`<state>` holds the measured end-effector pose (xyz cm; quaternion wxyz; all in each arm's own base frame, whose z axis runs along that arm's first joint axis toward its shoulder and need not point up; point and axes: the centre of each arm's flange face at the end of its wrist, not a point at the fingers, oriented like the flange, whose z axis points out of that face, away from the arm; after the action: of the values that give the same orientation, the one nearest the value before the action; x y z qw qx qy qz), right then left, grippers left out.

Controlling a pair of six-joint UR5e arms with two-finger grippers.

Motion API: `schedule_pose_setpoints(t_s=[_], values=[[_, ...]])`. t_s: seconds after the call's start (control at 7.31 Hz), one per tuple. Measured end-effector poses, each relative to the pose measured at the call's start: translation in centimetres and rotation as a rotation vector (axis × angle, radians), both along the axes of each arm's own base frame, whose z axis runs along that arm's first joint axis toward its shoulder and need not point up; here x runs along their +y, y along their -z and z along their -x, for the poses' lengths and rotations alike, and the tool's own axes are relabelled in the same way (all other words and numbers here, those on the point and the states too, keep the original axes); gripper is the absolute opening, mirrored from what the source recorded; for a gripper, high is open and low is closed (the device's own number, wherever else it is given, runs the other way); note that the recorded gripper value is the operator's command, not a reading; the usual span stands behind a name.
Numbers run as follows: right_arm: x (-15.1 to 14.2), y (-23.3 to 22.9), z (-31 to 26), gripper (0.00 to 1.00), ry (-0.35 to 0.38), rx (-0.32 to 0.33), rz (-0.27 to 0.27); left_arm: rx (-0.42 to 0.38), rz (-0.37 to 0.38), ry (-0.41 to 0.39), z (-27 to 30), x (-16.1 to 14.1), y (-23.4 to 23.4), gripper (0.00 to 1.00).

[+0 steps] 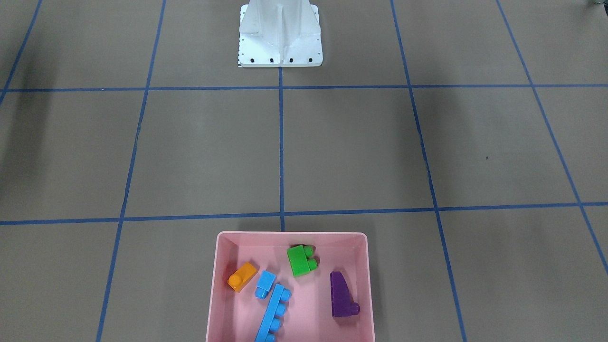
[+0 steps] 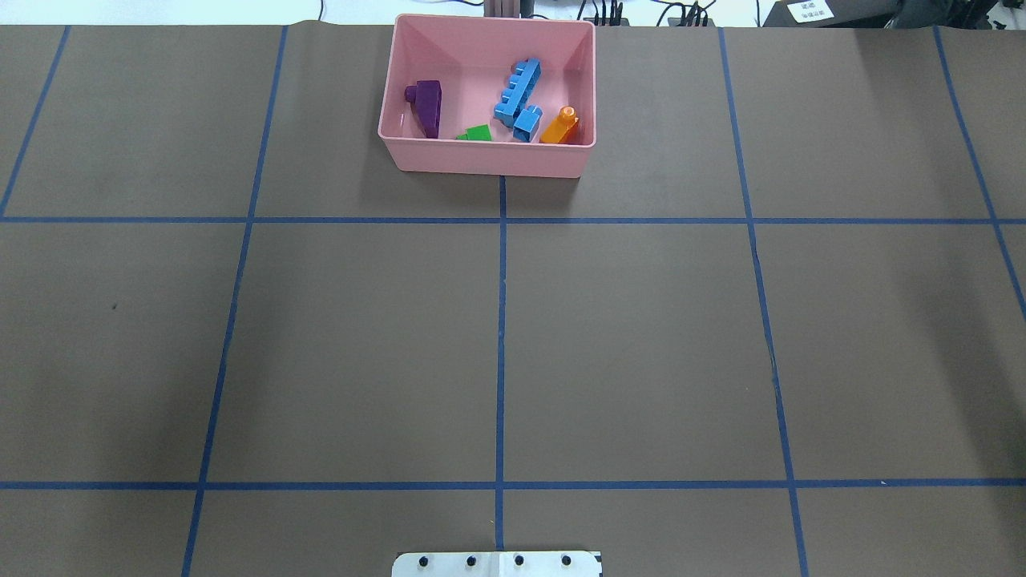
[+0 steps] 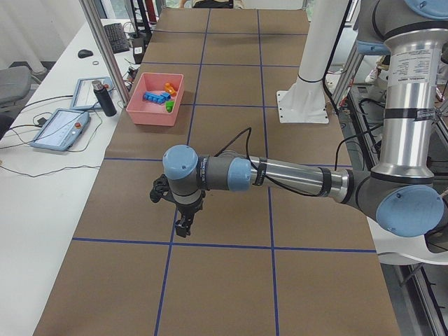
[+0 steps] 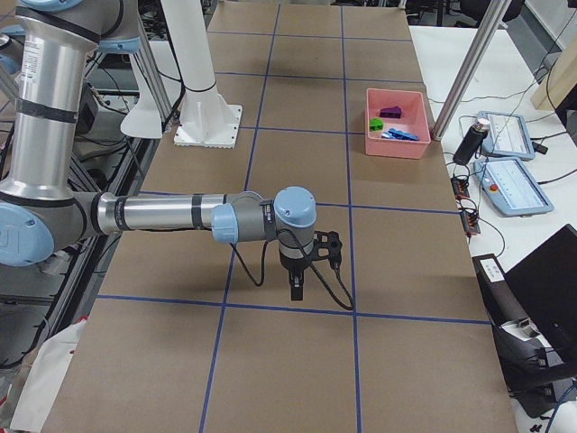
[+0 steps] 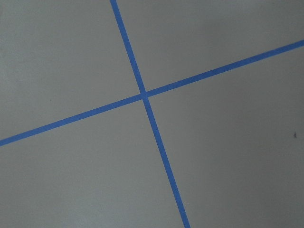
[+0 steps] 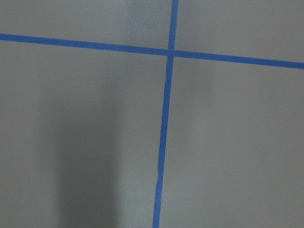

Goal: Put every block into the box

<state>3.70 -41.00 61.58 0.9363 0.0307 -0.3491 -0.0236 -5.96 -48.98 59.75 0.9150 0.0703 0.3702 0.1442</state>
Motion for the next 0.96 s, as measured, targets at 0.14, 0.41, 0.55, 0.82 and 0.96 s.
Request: schedule_pose_setpoints(t_s=[0.14,0.41,0.55,0.82,0.96], values=[[-0.2,0.2,0.0,1.0,-0.001,0.0,-0.005,0.0,0.0,0.0,0.0,0.0,0.0,1.0],[-1.2,0.9,0.1,1.0,-0.002,0.002,-0.023,0.001,-0.004,0.0,0.0,-0.1,0.2,1.0],[-1.5,1.2,0.1,1.0,-0.005,0.002,-0.028,0.001,-0.007,0.0,0.0,-0.2,0.3,1.0],[-2.2,1.6,0.3,1.0,-0.016,0.001,-0.024,0.001,-0.013,-0.001,-0.1,-0.4,0.6,1.0],[-2.7,1.5,0.5,1.0,-0.016,0.0,-0.022,0.002,-0.014,-0.002,-0.1,-0.5,0.7,1.0]])
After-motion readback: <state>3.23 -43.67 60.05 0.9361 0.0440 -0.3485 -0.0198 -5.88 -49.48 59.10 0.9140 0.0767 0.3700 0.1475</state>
